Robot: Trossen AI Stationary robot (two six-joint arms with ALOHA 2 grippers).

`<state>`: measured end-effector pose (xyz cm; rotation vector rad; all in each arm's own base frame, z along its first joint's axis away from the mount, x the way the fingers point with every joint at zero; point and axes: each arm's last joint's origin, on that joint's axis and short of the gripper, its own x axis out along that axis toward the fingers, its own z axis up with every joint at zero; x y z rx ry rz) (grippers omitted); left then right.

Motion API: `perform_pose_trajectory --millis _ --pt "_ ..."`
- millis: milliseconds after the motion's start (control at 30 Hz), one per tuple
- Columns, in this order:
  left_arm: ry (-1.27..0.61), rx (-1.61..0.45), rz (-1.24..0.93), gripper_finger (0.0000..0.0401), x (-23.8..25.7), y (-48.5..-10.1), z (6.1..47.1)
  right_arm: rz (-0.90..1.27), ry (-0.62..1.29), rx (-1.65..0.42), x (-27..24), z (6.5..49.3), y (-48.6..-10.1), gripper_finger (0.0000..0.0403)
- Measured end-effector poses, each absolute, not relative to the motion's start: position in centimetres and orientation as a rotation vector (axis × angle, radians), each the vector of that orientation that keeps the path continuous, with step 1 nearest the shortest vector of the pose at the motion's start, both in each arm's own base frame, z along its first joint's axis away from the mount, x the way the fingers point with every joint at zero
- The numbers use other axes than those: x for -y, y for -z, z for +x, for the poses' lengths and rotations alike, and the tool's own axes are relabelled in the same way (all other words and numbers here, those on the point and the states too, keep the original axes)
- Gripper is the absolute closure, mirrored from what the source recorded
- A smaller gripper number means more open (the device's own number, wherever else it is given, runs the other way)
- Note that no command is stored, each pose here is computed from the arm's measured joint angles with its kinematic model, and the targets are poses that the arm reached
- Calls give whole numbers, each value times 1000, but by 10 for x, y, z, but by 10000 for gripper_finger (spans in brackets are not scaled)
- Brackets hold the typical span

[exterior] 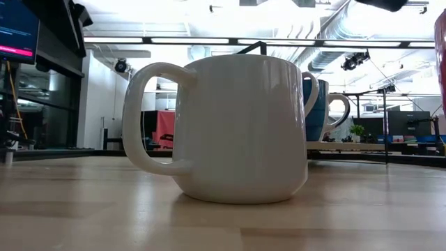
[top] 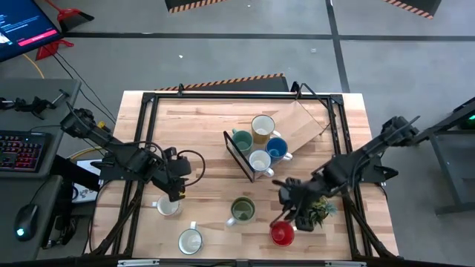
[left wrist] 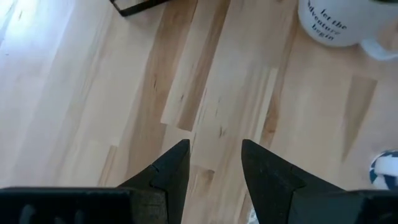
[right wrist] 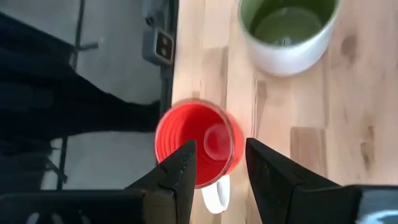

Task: Place coffee mugs
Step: Put the red mug on the shelf

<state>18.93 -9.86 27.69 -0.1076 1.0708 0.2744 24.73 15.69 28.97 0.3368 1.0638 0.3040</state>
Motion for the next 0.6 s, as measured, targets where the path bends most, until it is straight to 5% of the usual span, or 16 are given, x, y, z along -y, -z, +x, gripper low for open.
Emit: perform_pose_trajectory --millis 600 --pt "-284 -998 -119 265 100 -279 194 242 -196 -1221 -190 265 -230 279"
